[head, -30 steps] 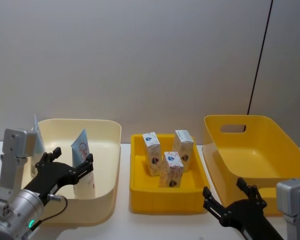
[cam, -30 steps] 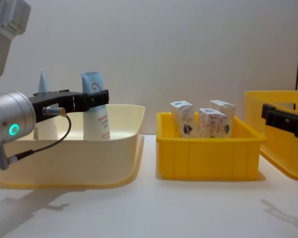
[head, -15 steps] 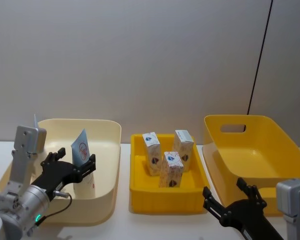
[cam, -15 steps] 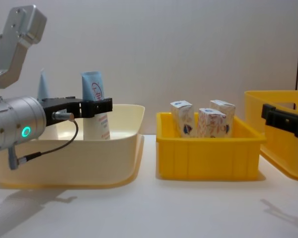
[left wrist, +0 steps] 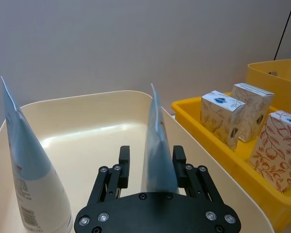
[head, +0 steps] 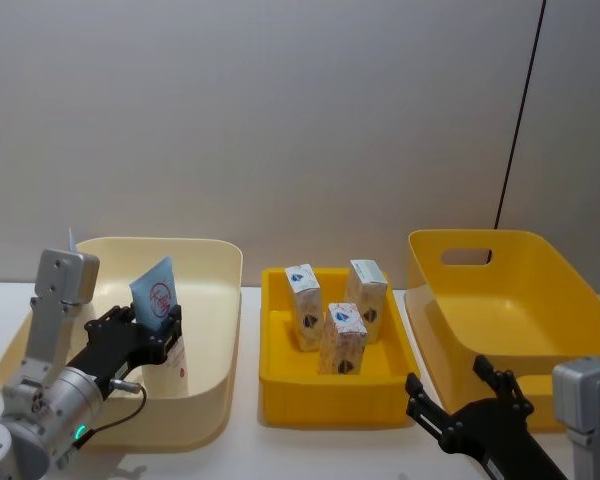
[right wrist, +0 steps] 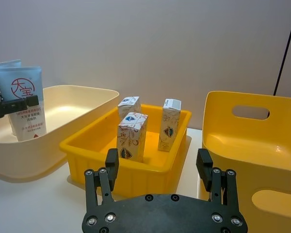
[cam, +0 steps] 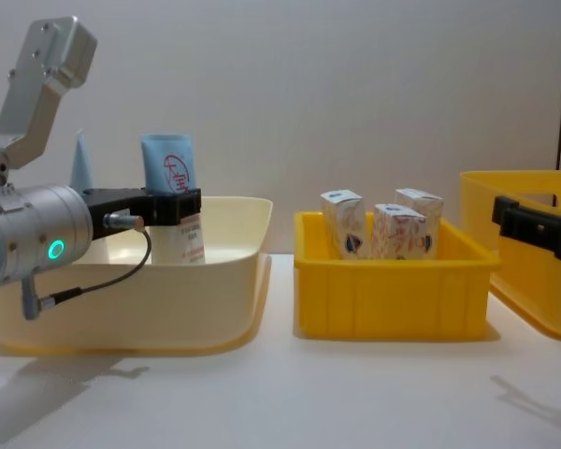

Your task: Bimanual collaborative sorting of washing and personal care products

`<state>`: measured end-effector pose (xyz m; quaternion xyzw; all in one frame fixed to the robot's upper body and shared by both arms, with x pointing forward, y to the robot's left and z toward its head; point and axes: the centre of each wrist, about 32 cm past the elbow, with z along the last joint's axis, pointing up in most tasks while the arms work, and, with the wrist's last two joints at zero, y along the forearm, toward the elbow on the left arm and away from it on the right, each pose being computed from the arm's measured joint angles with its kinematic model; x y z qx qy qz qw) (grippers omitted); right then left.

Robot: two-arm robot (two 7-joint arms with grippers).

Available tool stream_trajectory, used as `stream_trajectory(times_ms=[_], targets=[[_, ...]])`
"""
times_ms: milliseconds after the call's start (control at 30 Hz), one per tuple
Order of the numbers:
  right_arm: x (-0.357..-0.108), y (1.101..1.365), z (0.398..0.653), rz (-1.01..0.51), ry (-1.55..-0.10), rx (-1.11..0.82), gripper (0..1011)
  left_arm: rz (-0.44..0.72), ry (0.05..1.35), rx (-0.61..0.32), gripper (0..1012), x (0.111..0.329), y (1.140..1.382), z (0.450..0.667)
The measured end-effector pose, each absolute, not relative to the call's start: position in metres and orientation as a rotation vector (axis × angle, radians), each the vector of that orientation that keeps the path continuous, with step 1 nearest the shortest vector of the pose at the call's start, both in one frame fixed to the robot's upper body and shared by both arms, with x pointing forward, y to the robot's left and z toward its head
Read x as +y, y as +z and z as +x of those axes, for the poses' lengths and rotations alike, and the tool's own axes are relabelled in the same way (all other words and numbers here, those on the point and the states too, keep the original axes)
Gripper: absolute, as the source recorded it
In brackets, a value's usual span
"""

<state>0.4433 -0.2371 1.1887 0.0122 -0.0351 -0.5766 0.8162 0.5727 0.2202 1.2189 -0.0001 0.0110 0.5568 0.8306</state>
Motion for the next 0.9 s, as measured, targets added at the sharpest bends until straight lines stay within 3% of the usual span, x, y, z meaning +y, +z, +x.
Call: stream_trajectory(times_ms=[200, 233, 300, 600, 900], targets=[[-0.237, 1.189, 0.443, 0.026, -1.229, -0.075, 1000, 0.003, 1.182, 0.023, 410, 0.220, 1.219, 0.574], [-0.237, 1.189, 0.443, 0.026, -1.229, -0.075, 1000, 0.003, 1.182, 0.023, 338, 0.220, 1.219, 0.574], [-0.237, 1.189, 0.443, 0.026, -1.230, -0.075, 1000, 0.003, 1.181, 0.023, 311, 0.220, 1.219, 0.574], [-0.237, 1.189, 0.443, 0.026, -1.229, -0.075, 1000, -0.034, 1.170, -0.005, 246, 0.223, 1.219, 0.574], [-0.237, 1.189, 0.443, 0.026, -1.229, -0.075, 1000, -0.126, 1.146, -0.073, 246, 0.231, 1.228, 0.574]])
